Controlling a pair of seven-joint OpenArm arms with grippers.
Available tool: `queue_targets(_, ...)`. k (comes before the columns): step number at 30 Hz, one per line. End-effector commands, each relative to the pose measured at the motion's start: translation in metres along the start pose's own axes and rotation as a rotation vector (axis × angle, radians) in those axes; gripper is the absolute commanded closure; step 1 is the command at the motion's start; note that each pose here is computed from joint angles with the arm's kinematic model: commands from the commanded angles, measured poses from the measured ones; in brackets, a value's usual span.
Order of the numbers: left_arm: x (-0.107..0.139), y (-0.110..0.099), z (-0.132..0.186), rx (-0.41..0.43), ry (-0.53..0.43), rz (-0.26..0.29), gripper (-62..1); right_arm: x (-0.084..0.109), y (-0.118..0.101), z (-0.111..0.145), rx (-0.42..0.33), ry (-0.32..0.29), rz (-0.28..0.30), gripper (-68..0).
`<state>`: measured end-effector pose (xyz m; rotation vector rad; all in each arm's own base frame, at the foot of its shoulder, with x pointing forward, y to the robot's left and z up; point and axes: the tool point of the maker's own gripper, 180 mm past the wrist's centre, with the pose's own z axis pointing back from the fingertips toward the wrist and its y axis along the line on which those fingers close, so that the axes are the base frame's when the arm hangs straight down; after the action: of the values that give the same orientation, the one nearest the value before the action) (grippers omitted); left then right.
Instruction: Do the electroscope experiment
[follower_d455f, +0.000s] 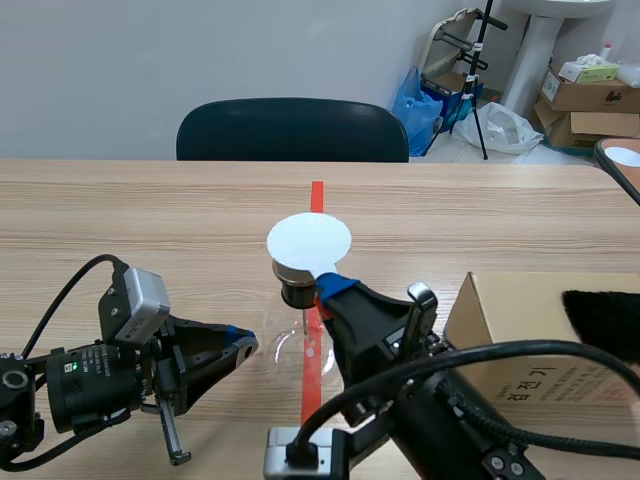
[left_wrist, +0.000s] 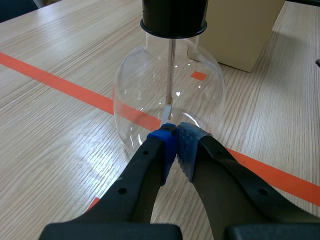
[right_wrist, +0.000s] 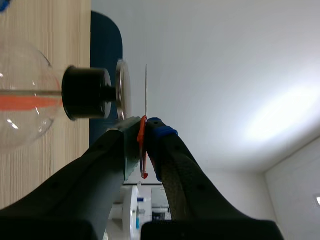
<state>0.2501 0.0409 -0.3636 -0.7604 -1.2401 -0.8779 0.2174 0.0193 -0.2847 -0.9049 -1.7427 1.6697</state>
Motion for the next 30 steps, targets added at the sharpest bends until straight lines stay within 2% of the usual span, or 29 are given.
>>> queue_targets(1,0.009,0.001,-0.003,0.0,-0.032,-0.002,-3.4,-0.007,-0.011,-0.004,-0.037,0.024,0.017,-1.8)
queue_targets(4,0.009,0.001,-0.003,0.0,-0.032,-0.002,-3.4,-0.023,-0.012,-0.002,-0.038,0.111,0.015,-1.8)
queue_targets(12,0.009,0.001,-0.003,0.0,-0.032,-0.002,-3.4,-0.073,-0.012,0.011,-0.04,0.4,0.001,-1.8)
queue_targets(17,0.009,0.001,-0.003,0.0,-0.032,-0.002,-3.4,-0.095,-0.011,0.022,-0.04,0.535,-0.002,-1.8)
queue_targets(24,0.009,0.001,-0.003,0.0,-0.032,-0.002,-3.4,-0.109,-0.011,0.031,-0.04,0.632,-0.004,-1.8)
queue_targets(30,0.009,0.001,-0.003,0.0,-0.032,-0.002,-3.4,-0.113,-0.011,0.035,-0.038,0.658,-0.005,-1.8)
